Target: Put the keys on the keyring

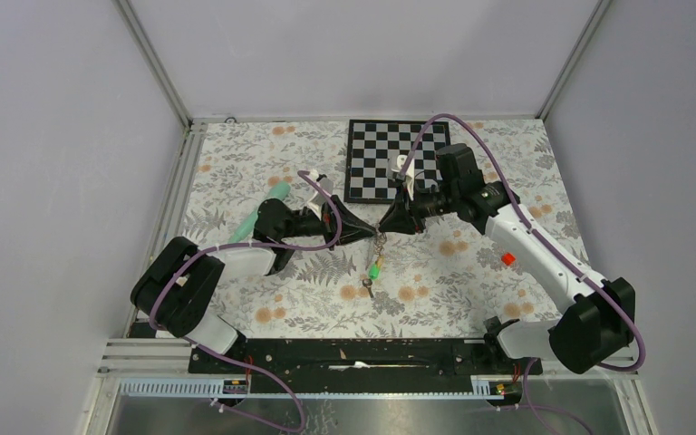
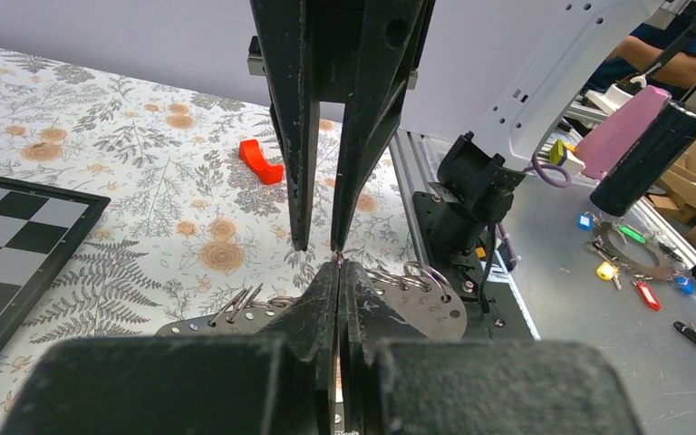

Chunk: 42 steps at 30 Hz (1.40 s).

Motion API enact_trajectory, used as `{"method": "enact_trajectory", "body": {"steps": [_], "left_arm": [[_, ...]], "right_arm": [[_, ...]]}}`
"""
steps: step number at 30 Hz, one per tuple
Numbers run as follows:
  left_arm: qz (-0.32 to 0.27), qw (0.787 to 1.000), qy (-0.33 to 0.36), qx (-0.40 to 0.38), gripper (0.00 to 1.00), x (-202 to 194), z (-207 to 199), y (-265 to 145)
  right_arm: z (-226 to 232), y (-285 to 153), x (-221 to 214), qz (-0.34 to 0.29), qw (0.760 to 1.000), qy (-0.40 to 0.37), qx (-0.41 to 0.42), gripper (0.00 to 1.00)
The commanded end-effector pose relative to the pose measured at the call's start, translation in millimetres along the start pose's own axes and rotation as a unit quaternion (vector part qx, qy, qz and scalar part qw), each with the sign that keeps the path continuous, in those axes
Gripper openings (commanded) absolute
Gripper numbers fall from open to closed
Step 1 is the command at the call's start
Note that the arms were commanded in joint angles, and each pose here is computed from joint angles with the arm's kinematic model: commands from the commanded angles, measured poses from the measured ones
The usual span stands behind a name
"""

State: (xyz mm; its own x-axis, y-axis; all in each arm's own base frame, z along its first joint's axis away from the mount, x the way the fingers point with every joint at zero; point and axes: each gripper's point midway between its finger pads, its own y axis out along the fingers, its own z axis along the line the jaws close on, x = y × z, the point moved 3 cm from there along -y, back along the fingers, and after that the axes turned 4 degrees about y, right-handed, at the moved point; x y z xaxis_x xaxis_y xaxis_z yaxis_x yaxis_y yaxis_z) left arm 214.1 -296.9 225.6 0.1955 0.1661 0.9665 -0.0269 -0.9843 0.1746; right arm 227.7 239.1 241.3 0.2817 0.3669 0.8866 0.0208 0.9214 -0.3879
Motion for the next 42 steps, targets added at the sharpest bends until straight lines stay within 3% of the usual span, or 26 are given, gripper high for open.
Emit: {"method": "enact_trajectory", "body": {"steps": [1, 17, 42], "left_arm": [[-0.015, 0.998, 0.059, -0.022, 0.00, 16, -11, 1], [-0.017, 0.998, 0.059, -0.020, 0.00, 17, -10, 2], [-0.029, 0.998, 0.054, -0.021, 0.00, 22, -12, 3]], "right_arm": [[5, -6, 20, -0.019, 1.000, -0.022, -0.002, 0.24], [13, -1, 7, -0.015, 0.999, -0.015, 0.033, 0.24], [7, 12, -13, -0.004, 0.999, 0.002, 0.033, 0.15]]}}
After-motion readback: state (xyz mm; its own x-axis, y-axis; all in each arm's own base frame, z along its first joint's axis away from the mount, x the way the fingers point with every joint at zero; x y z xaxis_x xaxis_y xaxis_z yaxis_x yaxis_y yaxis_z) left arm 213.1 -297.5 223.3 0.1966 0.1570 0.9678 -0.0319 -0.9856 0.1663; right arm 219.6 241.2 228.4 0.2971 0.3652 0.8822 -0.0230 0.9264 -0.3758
